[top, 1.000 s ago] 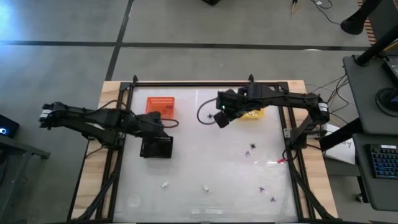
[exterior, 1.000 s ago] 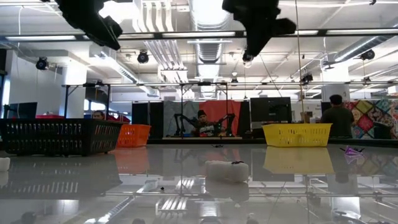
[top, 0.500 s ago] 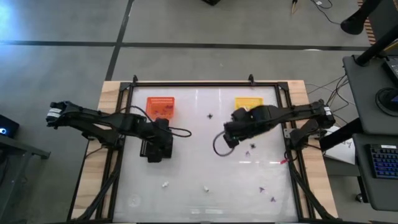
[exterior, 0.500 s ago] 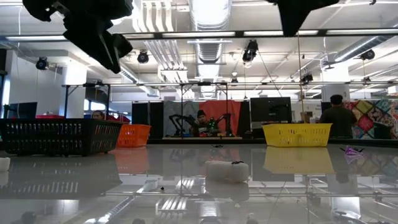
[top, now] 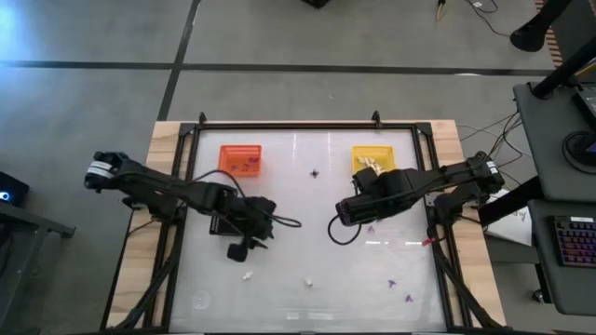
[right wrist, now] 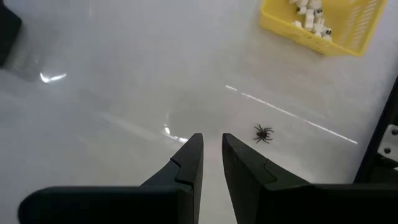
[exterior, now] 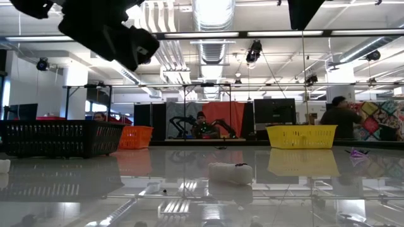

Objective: Sort Halloween decoration
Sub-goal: Put the white skeleton toy into the yellow bin

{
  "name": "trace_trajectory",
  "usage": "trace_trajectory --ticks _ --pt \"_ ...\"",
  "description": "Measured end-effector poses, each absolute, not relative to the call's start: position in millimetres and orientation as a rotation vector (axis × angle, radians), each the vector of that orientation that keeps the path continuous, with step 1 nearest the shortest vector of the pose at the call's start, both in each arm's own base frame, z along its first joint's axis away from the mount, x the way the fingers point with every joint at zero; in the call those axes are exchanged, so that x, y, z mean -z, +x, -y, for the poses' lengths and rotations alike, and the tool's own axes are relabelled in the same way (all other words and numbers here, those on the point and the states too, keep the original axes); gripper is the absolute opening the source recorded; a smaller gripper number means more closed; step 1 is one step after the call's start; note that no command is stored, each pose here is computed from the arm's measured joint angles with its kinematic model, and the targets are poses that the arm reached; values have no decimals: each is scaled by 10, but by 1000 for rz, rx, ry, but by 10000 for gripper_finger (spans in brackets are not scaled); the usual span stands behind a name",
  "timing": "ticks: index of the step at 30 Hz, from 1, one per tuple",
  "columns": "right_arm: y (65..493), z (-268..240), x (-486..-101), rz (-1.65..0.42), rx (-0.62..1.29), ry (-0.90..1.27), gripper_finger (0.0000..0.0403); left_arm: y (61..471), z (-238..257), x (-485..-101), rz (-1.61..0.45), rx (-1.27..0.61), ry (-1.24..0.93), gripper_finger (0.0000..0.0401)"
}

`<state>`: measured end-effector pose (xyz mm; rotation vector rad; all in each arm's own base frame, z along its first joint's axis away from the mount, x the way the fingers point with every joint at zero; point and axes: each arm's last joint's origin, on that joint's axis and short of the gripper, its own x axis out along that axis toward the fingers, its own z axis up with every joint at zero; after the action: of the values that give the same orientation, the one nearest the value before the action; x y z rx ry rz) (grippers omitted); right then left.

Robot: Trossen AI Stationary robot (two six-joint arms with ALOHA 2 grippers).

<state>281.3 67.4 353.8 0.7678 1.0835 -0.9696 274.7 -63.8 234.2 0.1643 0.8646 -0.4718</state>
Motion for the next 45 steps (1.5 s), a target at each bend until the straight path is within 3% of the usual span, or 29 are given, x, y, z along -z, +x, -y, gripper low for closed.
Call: trace_trajectory --ticks 16,45 --pt "2497 -519 -3883 -769 1045 801 54 3535 822 -2246 -888 524 300 142" --pt "2538 -499 -3860 -791 1028 700 54 4162 1361 -1689 -931 752 351 142"
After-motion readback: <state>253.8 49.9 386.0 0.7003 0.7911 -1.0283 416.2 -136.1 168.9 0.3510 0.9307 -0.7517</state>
